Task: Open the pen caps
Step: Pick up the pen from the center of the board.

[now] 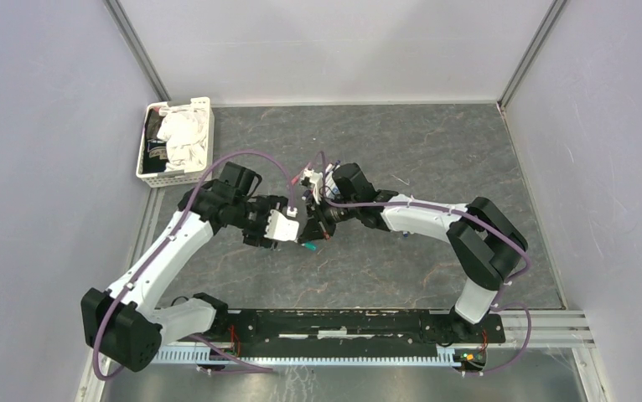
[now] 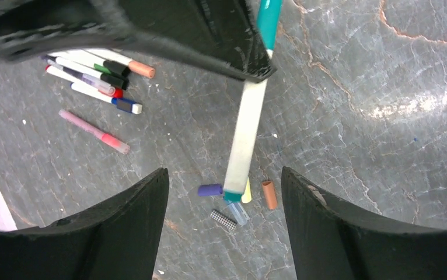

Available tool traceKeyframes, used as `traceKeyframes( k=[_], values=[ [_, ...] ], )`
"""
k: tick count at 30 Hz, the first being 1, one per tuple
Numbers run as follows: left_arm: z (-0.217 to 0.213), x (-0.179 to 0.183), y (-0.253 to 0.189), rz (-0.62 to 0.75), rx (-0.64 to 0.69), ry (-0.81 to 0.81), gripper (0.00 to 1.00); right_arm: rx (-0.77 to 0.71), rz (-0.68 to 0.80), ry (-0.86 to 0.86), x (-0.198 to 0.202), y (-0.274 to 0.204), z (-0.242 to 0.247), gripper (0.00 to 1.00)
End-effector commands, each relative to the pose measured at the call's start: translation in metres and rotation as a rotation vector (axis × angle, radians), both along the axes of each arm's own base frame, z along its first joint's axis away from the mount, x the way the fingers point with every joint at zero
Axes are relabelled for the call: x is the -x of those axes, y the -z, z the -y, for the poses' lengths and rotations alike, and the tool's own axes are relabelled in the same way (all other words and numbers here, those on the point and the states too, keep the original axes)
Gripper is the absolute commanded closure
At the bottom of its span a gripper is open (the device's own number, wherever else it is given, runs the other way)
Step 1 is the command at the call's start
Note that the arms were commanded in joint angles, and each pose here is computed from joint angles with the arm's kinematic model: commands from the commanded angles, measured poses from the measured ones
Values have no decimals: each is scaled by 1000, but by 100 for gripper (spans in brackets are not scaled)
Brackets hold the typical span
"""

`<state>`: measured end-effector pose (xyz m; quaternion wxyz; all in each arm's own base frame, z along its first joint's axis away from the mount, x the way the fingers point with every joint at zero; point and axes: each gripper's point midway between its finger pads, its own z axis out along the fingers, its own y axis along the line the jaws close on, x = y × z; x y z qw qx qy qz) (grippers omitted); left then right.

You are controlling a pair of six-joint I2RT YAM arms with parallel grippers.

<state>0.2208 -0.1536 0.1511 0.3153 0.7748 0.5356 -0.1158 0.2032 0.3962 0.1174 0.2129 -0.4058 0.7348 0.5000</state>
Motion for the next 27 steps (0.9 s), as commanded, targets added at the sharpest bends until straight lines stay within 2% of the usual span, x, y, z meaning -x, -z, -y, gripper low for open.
traceKeyframes(
  k=[1,5,12,13,16,18,22,27],
  values=[
    [1,9,4,19,-86,91,26,-99,-12,-56,4,-37,-14,100],
    [6,24,11,24,-122,141,40,-105,-23,-68,5,-41,-15,100],
    [-4,20,16,90,-215,165,92,-117,-27,-93,13,-44,-11,100],
    [-4,20,14,104,-214,174,97,-120,-32,-100,14,-45,-10,100],
    [0,22,6,156,-205,221,98,-132,-55,-123,17,-49,-14,78],
    [3,24,1,187,-196,249,98,-135,-74,-139,17,-51,-18,69],
    [8,31,-6,250,-201,333,98,-129,-111,-154,13,-49,-29,65],
    [12,33,-12,325,-206,407,98,-144,-139,-188,15,-55,-39,65]
  ],
)
